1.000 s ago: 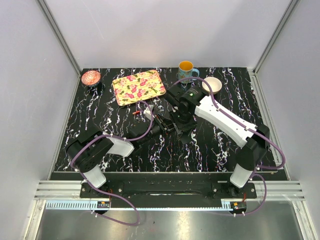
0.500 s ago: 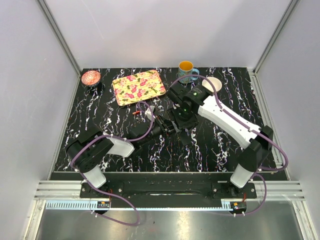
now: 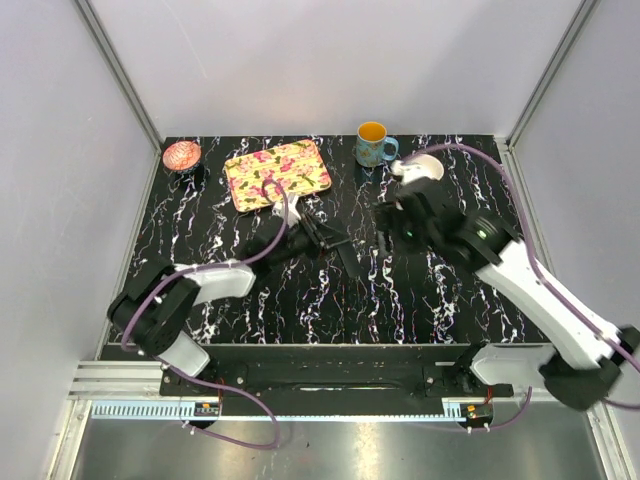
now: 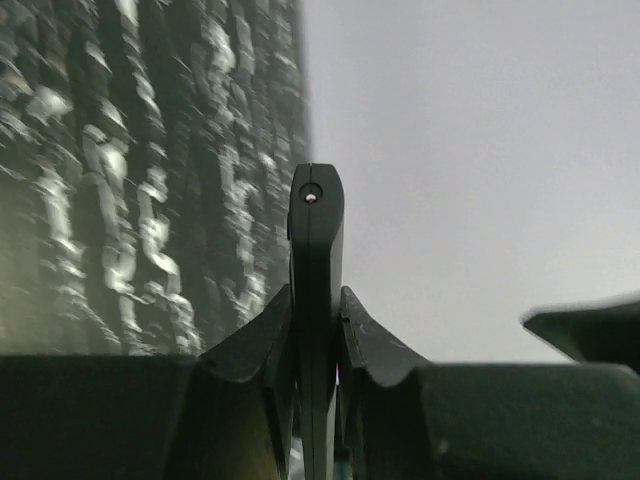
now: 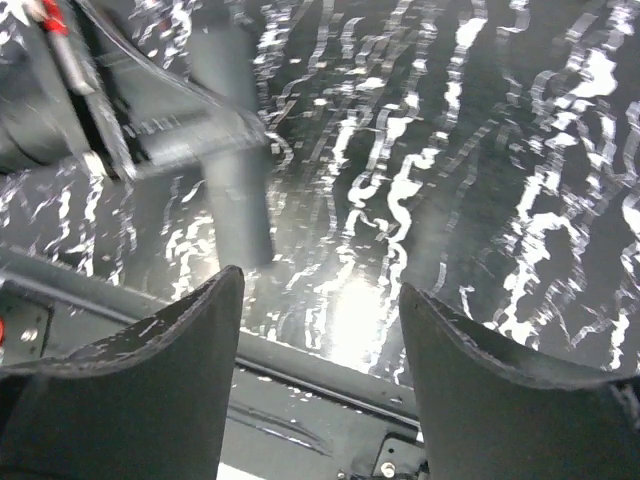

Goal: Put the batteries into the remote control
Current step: Load the battery cover into the remote control, then place the remote control at the center of the board.

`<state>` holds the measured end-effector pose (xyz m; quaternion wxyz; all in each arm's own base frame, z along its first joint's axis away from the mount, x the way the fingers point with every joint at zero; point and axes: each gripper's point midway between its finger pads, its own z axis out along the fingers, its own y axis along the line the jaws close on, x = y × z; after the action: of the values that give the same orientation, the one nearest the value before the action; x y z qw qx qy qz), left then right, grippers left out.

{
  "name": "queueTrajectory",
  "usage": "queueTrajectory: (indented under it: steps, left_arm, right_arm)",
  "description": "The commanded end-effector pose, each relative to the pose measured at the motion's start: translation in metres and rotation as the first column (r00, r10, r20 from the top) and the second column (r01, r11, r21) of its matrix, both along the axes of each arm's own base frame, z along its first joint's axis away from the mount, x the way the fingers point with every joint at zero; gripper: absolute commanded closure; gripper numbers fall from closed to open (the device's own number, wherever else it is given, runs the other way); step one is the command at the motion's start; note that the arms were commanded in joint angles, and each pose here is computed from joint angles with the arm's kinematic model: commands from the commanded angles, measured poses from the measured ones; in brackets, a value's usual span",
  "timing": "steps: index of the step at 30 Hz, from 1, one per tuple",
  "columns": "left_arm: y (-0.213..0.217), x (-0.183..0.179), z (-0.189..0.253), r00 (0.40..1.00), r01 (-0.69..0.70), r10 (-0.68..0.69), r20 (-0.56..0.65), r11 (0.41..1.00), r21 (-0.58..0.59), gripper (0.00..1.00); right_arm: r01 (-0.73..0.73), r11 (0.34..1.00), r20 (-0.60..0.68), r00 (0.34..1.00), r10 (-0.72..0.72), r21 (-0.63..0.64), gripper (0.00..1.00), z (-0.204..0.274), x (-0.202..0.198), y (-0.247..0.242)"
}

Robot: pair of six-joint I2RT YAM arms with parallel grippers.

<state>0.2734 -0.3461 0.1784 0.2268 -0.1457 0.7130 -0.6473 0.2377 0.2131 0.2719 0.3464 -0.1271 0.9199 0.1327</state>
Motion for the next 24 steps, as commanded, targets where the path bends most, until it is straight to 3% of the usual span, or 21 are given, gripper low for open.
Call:
queueTrajectory:
  steps: [1, 2, 3, 5, 7, 10, 11, 13, 14, 15, 17, 22, 23, 24]
  left_arm:
    - [0.026, 0.028, -0.006, 0.989, -0.102, 0.031, 0.141, 0.840, 0.533, 1.00]
    - [0.049, 0.019, -0.036, 0.996, -0.068, 0.002, 0.093, 0.703, 0.708, 1.00]
    - [0.060, 0.038, -0.021, 0.985, -0.164, 0.063, 0.161, 0.633, 0.756, 1.00]
    - [0.082, 0.036, -0.034, 0.987, -0.157, 0.056, 0.149, 0.498, 0.853, 1.00]
    - [0.097, 0.047, -0.024, 0.975, -0.223, 0.090, 0.204, 0.404, 0.887, 1.00]
    - [0.120, 0.060, -0.022, 0.969, -0.244, 0.097, 0.229, 0.190, 0.951, 1.00]
    - [0.133, 0.054, -0.045, 0.981, -0.164, 0.116, 0.154, 0.078, 0.983, 1.00]
    - [0.140, 0.072, -0.028, 0.961, -0.193, 0.201, 0.193, -0.019, 0.981, 1.00]
    - [0.149, 0.064, -0.050, 0.967, -0.095, 0.226, 0.120, -0.120, 0.988, 1.00]
    - [0.144, 0.077, -0.036, 0.957, -0.125, 0.244, 0.155, -0.133, 0.983, 1.00]
    - [0.136, 0.079, -0.051, 0.965, -0.087, 0.230, 0.128, -0.181, 0.980, 1.00]
    - [0.102, 0.102, -0.071, 0.981, -0.082, 0.162, 0.110, -0.171, 0.982, 1.00]
    - [0.099, 0.104, -0.088, 0.987, -0.042, 0.143, 0.073, -0.205, 0.978, 1.00]
    - [0.091, 0.109, -0.088, 0.988, -0.048, 0.135, 0.074, -0.185, 0.982, 1.00]
  right_arm:
    - [0.274, 0.962, 0.168, 0.948, -0.272, 0.011, 0.28, -0.010, 0.014, -0.055]
    - [0.313, 0.949, 0.198, 0.930, -0.311, 0.021, 0.27, -0.009, 0.014, -0.065]
    - [0.332, 0.942, 0.211, 0.919, -0.333, 0.041, 0.27, -0.009, 0.015, -0.068]
    - [0.390, 0.918, 0.229, 0.889, -0.397, 0.075, 0.27, -0.015, 0.011, -0.081]
    - [0.399, 0.910, 0.241, 0.877, -0.415, 0.113, 0.27, -0.018, 0.010, -0.083]
    - [0.406, 0.903, 0.265, 0.863, -0.429, 0.139, 0.27, -0.013, 0.008, -0.089]
    - [0.407, 0.903, 0.270, 0.862, -0.429, 0.135, 0.27, -0.013, 0.009, -0.089]
    - [0.407, 0.906, 0.268, 0.865, -0.423, 0.117, 0.27, -0.015, 0.008, -0.091]
    - [0.407, 0.906, 0.267, 0.866, -0.422, 0.113, 0.27, -0.017, 0.007, -0.091]
    - [0.405, 0.907, 0.265, 0.868, -0.421, 0.113, 0.27, -0.018, 0.008, -0.090]
    - [0.385, 0.916, 0.253, 0.881, -0.401, 0.112, 0.27, -0.024, 0.006, -0.087]
    - [0.357, 0.925, 0.249, 0.891, -0.379, 0.128, 0.27, -0.025, 0.002, -0.085]
    - [0.352, 0.925, 0.253, 0.891, -0.377, 0.141, 0.27, -0.022, 0.000, -0.085]
    - [0.349, 0.925, 0.256, 0.890, -0.377, 0.148, 0.27, -0.021, -0.001, -0.086]
